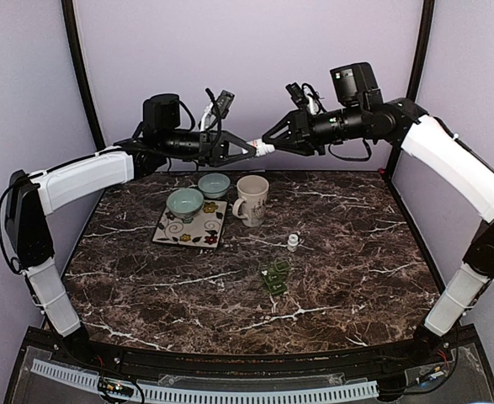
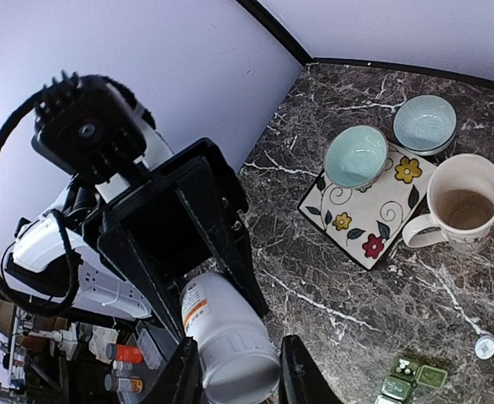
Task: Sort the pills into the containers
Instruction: Screw the lid of the pill bottle onto the pill bottle.
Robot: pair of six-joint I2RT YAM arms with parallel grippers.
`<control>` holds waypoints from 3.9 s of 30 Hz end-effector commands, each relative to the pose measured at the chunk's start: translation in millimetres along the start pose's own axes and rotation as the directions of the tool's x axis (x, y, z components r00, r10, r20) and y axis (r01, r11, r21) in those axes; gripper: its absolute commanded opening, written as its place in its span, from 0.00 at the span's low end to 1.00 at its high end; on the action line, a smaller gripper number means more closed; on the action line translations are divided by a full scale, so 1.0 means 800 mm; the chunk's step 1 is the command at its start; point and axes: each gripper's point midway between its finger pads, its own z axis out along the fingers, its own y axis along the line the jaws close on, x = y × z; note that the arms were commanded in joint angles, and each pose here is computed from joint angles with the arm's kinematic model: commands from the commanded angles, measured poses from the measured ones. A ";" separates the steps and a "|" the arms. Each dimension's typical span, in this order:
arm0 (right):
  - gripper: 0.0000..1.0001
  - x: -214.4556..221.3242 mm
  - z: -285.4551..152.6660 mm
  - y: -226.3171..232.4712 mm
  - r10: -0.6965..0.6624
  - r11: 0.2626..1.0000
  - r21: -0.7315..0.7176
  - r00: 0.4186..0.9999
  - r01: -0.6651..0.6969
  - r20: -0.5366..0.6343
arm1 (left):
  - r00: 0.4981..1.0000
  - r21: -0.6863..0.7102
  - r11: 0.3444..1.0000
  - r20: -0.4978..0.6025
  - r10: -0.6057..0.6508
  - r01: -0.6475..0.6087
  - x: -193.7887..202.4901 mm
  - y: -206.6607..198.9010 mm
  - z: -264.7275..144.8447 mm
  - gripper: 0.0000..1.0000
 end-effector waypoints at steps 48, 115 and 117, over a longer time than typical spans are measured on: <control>0.00 0.048 0.080 -0.003 0.146 0.974 -0.146 0.975 -0.171 -0.166 | 0.420 -0.745 0.006 -0.369 0.829 -0.667 -0.008 -0.070 0.073 0.00; 0.55 -0.008 -0.037 0.014 -0.306 0.925 -0.175 0.935 0.337 0.180 | 0.989 0.005 0.989 0.013 -0.148 0.148 0.026 -0.012 -0.037 0.00; 0.55 -0.005 -0.034 0.012 -0.306 0.925 -0.180 0.937 0.334 0.166 | 0.987 0.024 0.986 0.011 -0.163 0.163 0.026 -0.010 -0.038 0.00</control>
